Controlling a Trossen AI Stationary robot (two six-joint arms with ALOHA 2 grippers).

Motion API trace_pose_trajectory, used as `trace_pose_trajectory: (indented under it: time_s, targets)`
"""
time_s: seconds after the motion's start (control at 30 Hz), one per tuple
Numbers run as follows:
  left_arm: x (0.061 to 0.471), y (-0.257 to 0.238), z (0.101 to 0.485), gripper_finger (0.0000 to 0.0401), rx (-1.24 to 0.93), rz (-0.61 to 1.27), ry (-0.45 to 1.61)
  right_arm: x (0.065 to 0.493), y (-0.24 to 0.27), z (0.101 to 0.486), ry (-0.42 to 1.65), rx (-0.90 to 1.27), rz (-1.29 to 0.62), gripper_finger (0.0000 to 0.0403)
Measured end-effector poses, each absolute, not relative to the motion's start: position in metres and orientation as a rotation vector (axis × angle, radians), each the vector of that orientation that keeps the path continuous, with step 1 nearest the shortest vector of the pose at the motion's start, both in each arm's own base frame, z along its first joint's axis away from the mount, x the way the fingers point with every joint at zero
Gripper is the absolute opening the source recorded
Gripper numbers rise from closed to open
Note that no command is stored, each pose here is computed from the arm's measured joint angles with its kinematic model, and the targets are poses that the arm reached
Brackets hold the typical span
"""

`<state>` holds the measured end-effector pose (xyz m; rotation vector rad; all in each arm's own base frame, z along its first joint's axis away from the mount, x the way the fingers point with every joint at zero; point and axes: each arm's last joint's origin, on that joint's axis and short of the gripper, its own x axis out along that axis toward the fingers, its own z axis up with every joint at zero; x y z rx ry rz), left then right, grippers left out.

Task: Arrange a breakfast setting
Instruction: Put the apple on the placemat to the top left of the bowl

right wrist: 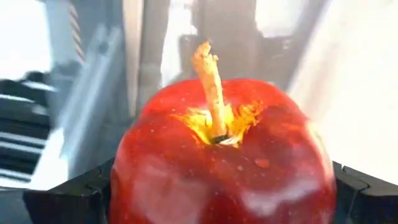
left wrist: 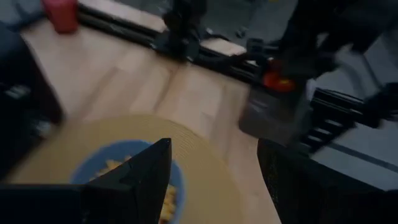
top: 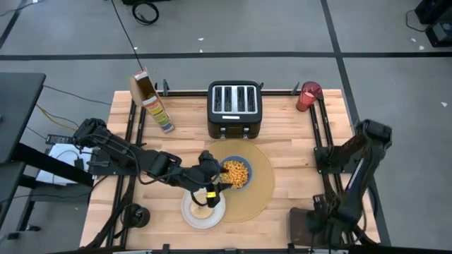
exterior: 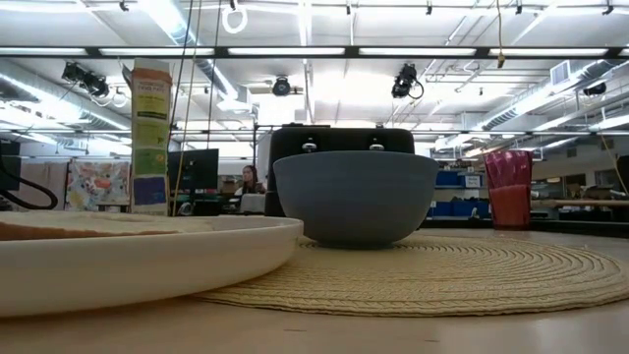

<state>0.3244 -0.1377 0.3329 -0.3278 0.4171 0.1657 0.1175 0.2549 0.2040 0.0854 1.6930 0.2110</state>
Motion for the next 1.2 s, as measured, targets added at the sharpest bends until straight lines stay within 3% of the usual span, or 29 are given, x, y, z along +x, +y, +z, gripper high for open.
trace_pose_trajectory:
  time_s: [0.27, 0.47, 0.7, 0.87, 1.03, 1.2]
  targets:
    - [0.323, -0.135, 0.346, 0.0244, -0.288, 0.147, 0.344, 0.140, 0.187, 0.294, 1.302, 0.264, 0.104, 0.0334]
    - [0.323, -0.138, 0.348, 0.0244, -0.308, 0.129, 0.320, 0.174, 0.134, 0.319, 1.046, 0.248, 0.018, 0.0334]
    - [0.319, -0.144, 0.372, 0.0249, -0.392, 0.064, 0.147, 0.217, 0.104, 0.348, 0.666, 0.225, 0.101, 0.0335]
    - [0.323, -0.127, 0.378, 0.0281, -0.428, 0.108, 0.101, 0.230, 0.091, 0.371, 0.422, 0.226, 0.136, 0.0335]
    - [0.336, -0.104, 0.385, 0.0339, -0.427, 0.084, 0.020, 0.235, 0.084, 0.380, 0.329, 0.174, 0.137, 0.0335]
    - [0.348, -0.096, 0.387, 0.0365, -0.212, 0.094, -0.070, 0.238, 0.080, 0.380, 0.311, 0.117, 0.106, 0.0335]
